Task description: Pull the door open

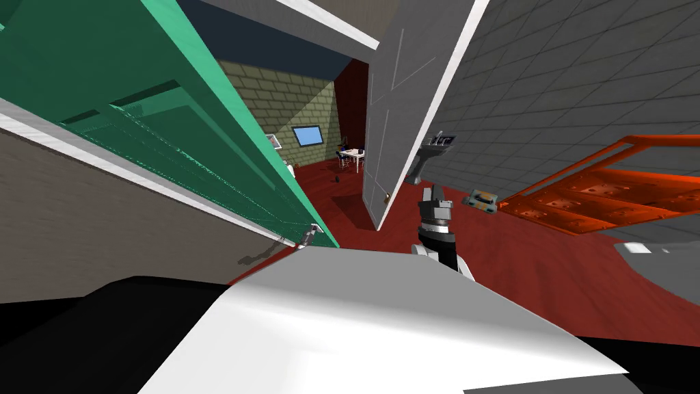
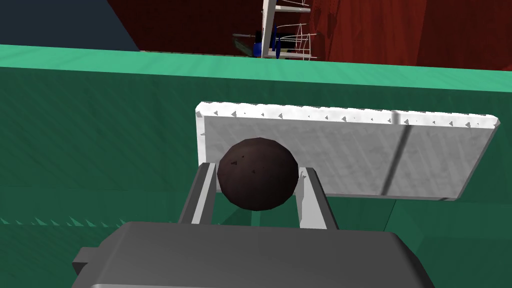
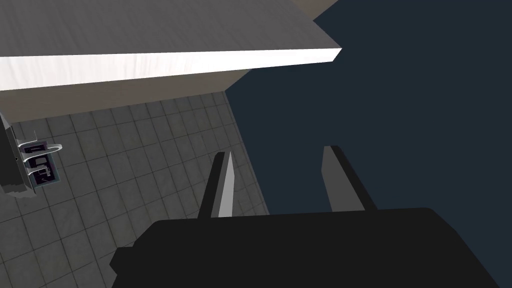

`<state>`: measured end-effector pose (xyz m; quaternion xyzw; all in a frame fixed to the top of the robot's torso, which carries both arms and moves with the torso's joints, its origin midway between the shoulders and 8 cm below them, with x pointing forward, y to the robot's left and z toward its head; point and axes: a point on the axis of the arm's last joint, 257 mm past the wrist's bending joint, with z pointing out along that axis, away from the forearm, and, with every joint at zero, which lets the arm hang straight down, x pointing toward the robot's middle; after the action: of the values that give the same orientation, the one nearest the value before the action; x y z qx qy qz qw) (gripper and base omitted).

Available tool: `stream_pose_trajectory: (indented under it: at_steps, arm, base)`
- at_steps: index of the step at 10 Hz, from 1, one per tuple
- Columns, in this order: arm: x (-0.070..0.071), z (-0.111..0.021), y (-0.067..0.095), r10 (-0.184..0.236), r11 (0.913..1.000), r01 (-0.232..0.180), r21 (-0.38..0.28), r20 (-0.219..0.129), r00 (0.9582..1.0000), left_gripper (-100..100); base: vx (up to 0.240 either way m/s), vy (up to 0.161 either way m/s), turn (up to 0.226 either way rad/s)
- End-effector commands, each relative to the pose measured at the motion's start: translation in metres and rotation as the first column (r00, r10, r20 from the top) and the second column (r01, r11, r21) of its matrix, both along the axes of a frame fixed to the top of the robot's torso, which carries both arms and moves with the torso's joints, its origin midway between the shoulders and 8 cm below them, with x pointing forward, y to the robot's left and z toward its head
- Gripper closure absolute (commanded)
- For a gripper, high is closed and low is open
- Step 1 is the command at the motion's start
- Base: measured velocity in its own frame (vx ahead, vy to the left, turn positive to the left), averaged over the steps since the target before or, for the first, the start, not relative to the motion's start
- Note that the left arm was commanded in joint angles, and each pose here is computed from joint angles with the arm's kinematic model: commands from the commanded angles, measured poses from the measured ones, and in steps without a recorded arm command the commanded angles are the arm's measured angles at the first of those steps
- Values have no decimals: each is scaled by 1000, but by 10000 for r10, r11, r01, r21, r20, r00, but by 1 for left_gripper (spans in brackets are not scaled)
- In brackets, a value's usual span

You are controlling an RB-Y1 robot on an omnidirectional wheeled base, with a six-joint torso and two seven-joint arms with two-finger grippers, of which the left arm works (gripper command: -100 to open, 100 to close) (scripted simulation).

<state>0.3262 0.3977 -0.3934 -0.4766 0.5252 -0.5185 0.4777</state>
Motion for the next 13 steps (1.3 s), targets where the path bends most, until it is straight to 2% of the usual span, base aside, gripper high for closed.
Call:
stream_pose_trajectory:
  at_steps: [1,2,13]
  arm:
    - [-11,1,-3,-221,9997,222,-65,51,9997,100]
    - [-5,1,0,-125,9999,125,-16,24,9999,100]
    - [42,2,-21,-36,10000,36,-46,119,9999,100]
  base:
    - [-169,59,-119]
    - [-73,22,-22]
    - [-164,59,-117]
